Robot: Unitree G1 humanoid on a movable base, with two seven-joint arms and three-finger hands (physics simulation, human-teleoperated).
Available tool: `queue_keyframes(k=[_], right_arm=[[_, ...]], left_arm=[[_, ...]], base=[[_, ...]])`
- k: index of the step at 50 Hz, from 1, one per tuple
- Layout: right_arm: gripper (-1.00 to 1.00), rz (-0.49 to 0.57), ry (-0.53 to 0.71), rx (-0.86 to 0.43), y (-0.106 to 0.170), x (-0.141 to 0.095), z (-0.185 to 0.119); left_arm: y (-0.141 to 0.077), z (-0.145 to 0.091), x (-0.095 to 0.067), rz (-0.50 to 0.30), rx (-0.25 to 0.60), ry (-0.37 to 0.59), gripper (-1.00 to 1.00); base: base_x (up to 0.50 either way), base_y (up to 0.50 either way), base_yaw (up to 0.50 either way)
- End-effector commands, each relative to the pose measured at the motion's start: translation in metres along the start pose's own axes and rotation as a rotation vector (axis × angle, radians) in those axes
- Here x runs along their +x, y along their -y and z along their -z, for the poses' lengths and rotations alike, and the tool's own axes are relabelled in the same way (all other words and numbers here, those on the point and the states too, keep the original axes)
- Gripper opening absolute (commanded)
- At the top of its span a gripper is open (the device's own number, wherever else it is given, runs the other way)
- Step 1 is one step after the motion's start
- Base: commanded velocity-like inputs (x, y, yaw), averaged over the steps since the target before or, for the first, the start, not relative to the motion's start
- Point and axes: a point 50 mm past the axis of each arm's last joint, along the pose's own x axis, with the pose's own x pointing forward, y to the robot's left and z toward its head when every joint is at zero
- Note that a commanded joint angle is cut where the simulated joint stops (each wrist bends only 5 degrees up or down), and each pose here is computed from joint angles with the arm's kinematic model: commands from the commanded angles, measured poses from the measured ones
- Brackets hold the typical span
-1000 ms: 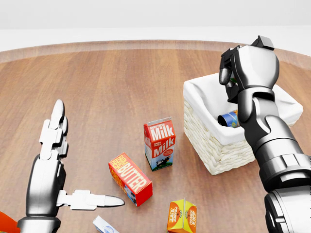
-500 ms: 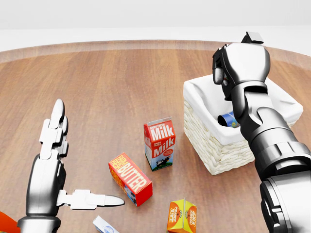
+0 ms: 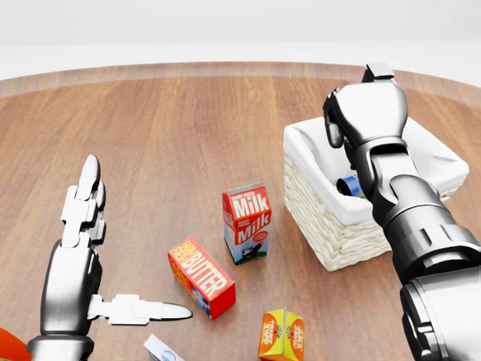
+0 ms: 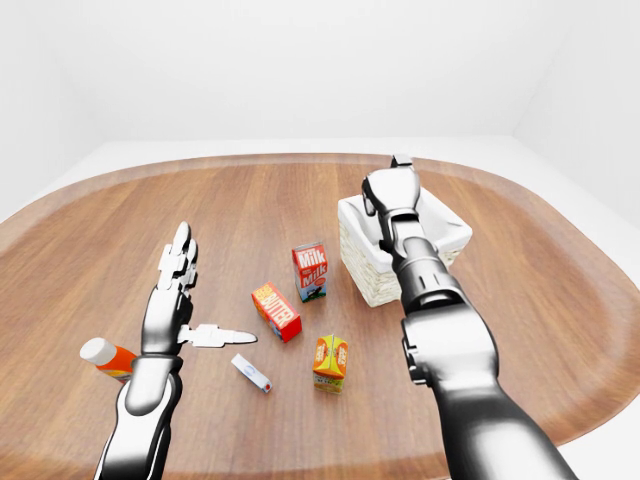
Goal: Pick up the alphabet soup and the tomato sauce, and put them in the basket.
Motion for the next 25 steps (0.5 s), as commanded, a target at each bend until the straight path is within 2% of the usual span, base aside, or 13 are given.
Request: queue_keyframes(k=[1,25], right_arm=[[-1.00,-0.022,-0.010,-0.005,-0.0073,-0.0051,0.0044],[-1.00,-0.045,-0.030,0.004,-0.0150,-0.0108,0.0091]], left_arm=[[-0.0016,-0.0021,-0.0010,-0.011,0.005,0.007,1.00],[-0.0012,-0.0018,-0.0017,-0.012,0.006,0.005,1.00]], base=[[0.00,0.00,0.00],[0.00,0.00,0.00]])
